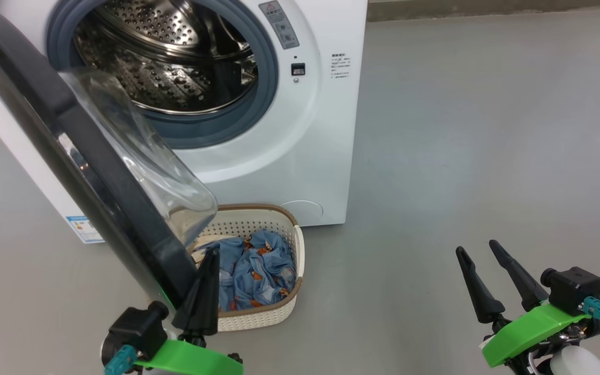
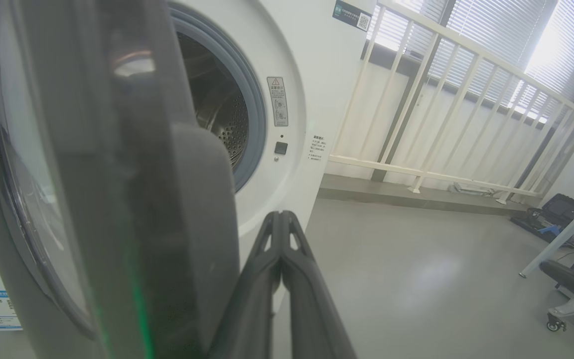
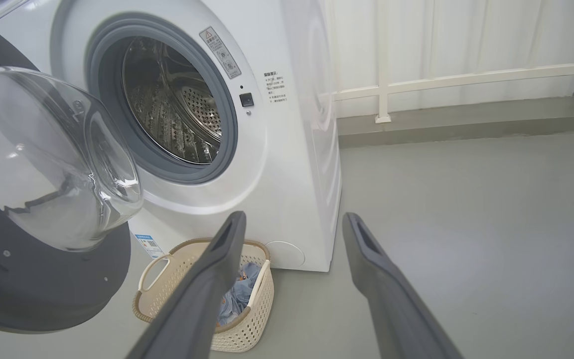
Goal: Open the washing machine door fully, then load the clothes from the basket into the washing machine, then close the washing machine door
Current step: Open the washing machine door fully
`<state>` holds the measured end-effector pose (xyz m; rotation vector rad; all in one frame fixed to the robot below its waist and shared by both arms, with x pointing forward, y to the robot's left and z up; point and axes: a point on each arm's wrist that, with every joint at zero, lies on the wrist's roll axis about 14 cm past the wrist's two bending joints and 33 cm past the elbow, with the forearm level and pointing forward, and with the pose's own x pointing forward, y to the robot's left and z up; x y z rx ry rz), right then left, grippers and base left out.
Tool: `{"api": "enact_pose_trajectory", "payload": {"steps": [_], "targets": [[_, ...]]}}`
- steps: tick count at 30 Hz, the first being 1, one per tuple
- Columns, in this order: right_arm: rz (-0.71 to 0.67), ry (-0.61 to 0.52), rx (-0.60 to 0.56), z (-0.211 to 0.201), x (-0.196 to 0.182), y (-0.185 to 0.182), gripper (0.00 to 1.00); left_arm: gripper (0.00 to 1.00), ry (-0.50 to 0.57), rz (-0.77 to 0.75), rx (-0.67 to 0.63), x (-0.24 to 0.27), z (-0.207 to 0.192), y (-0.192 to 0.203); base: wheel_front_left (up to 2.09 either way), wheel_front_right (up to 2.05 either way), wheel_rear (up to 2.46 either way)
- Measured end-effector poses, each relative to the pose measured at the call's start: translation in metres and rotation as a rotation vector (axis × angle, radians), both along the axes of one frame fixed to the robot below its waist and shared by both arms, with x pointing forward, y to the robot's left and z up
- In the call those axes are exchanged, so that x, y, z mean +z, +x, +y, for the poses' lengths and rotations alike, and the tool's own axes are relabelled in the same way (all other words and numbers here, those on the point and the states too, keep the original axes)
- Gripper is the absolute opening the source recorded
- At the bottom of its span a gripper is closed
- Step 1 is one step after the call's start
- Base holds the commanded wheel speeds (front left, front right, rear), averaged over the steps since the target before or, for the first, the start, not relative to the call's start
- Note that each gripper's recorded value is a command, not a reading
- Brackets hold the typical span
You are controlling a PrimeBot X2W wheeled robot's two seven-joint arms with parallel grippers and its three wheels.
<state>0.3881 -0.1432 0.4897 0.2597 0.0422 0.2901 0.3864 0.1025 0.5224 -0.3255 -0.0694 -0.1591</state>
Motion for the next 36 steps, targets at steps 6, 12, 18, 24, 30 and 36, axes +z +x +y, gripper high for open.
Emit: {"api": "enact_pose_trajectory", "payload": {"steps": [6, 12, 18, 24, 30, 36], "targets": [[0.002, 0.002, 0.023, 0.009, -0.001, 0.003, 1.00, 0.00, -0.008, 0.000, 0.024, 0.000, 0.007, -0.003, 0.00, 0.00, 0.00], [-0.002, 0.007, 0.044, 0.018, 0.001, 0.006, 1.00, 0.00, -0.005, 0.000, 0.050, 0.000, 0.017, -0.008, 0.00, 0.00, 0.00], [-0.008, 0.014, 0.076, 0.031, 0.003, 0.009, 1.00, 0.00, -0.010, 0.003, 0.093, -0.001, 0.032, -0.018, 0.00, 0.00, 0.00], [-0.011, 0.027, 0.107, 0.046, 0.005, 0.013, 1.00, 0.00, -0.015, 0.020, 0.134, -0.003, 0.049, -0.027, 0.00, 0.00, 0.00], [-0.012, 0.037, 0.147, 0.063, 0.007, 0.016, 1.00, 0.00, -0.004, 0.045, 0.198, -0.006, 0.071, -0.038, 0.00, 0.00, 0.00], [-0.012, 0.042, 0.186, 0.079, 0.007, 0.019, 1.00, 0.00, 0.013, 0.065, 0.254, -0.008, 0.092, -0.047, 0.00, 0.00, 0.00]]}}
